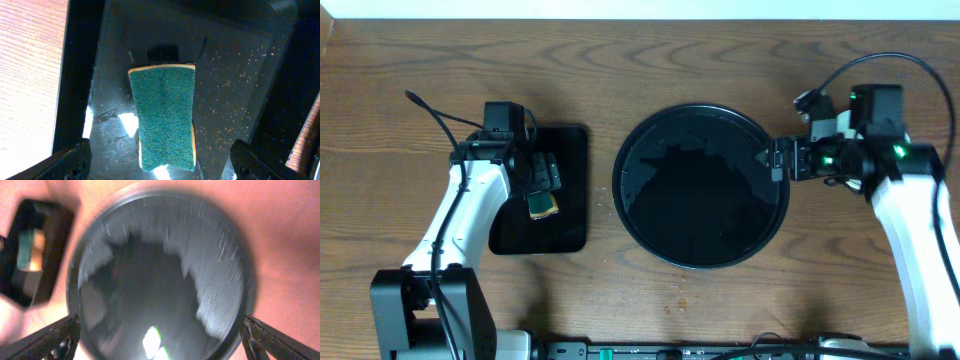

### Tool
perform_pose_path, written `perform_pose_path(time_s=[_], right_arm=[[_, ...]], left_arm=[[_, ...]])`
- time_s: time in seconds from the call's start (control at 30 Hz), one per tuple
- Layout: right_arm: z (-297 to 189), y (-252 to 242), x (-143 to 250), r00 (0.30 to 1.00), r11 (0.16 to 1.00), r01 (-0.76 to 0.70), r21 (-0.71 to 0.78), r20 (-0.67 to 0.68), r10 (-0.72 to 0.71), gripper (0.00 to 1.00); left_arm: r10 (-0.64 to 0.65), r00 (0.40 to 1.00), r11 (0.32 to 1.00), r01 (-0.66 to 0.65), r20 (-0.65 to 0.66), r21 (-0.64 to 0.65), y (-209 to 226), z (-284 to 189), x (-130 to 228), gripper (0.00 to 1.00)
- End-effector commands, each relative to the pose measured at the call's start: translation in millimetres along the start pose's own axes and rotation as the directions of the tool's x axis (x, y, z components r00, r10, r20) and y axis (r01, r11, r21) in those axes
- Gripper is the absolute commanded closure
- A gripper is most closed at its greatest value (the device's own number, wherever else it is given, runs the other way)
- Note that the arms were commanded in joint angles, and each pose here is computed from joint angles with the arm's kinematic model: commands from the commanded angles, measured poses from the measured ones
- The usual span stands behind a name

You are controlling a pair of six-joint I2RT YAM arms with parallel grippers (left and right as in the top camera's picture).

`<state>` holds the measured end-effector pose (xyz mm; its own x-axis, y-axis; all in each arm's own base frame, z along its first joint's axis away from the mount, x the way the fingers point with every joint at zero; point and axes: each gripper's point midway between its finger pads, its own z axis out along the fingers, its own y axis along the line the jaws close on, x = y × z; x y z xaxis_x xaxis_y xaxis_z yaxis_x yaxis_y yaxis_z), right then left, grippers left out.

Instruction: Clean dirty plates on tray and stack at the side

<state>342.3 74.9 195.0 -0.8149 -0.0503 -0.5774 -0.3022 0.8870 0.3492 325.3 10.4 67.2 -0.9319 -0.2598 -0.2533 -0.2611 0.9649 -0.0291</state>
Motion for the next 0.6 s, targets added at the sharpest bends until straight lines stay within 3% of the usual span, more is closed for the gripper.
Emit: perform_pose_path(time_s=[0.0, 0.07, 0.1, 0.13, 0.33, 0.43, 0.57], right_arm=[[-53.1, 28.8, -27.9, 0.956, 0.988, 0.151, 0.044, 0.247, -0.157, 0.01], [-86.7, 45.8, -39.8, 0.873, 0.968, 0.235, 0.093, 0.418, -0.252, 0.01], [-109.5, 54.7, -41.8, 0.798, 0.951, 0.273, 0.145, 0.517, -0.308, 0.01], [-117.4, 57.2, -41.4, 0.771, 0.945, 0.281, 0.166, 0.547, -0.326, 0.01], [-192.6, 68.3, -4.0, 0.440, 0.886, 0.233, 0.401, 0.769, -0.464, 0.01], [-200.1, 60.0, 21.2, 0.353, 0.874, 0.171, 0.456, 0.800, -0.486, 0.01], [-174.7, 47.4, 45.8, 0.331, 0.875, 0.164, 0.455, 0.810, -0.484, 0.01]], left_arm=[[-0.003, 1.000, 1.000, 0.003, -0.012, -0.010, 3.4, 2.7, 3.2, 0.11], [-0.003, 1.000, 1.000, 0.003, -0.012, -0.010, 3.4, 2.7, 3.2, 0.11], [-0.003, 1.000, 1.000, 0.003, -0.012, -0.010, 3.4, 2.7, 3.2, 0.11], [-0.003, 1.000, 1.000, 0.003, -0.012, -0.010, 3.4, 2.7, 3.2, 0.11], [-0.003, 1.000, 1.000, 0.003, -0.012, -0.010, 3.4, 2.7, 3.2, 0.11], [-0.003, 1.000, 1.000, 0.003, -0.012, -0.010, 3.4, 2.7, 3.2, 0.11], [-0.003, 1.000, 1.000, 0.003, -0.012, -0.010, 3.4, 2.7, 3.2, 0.11]])
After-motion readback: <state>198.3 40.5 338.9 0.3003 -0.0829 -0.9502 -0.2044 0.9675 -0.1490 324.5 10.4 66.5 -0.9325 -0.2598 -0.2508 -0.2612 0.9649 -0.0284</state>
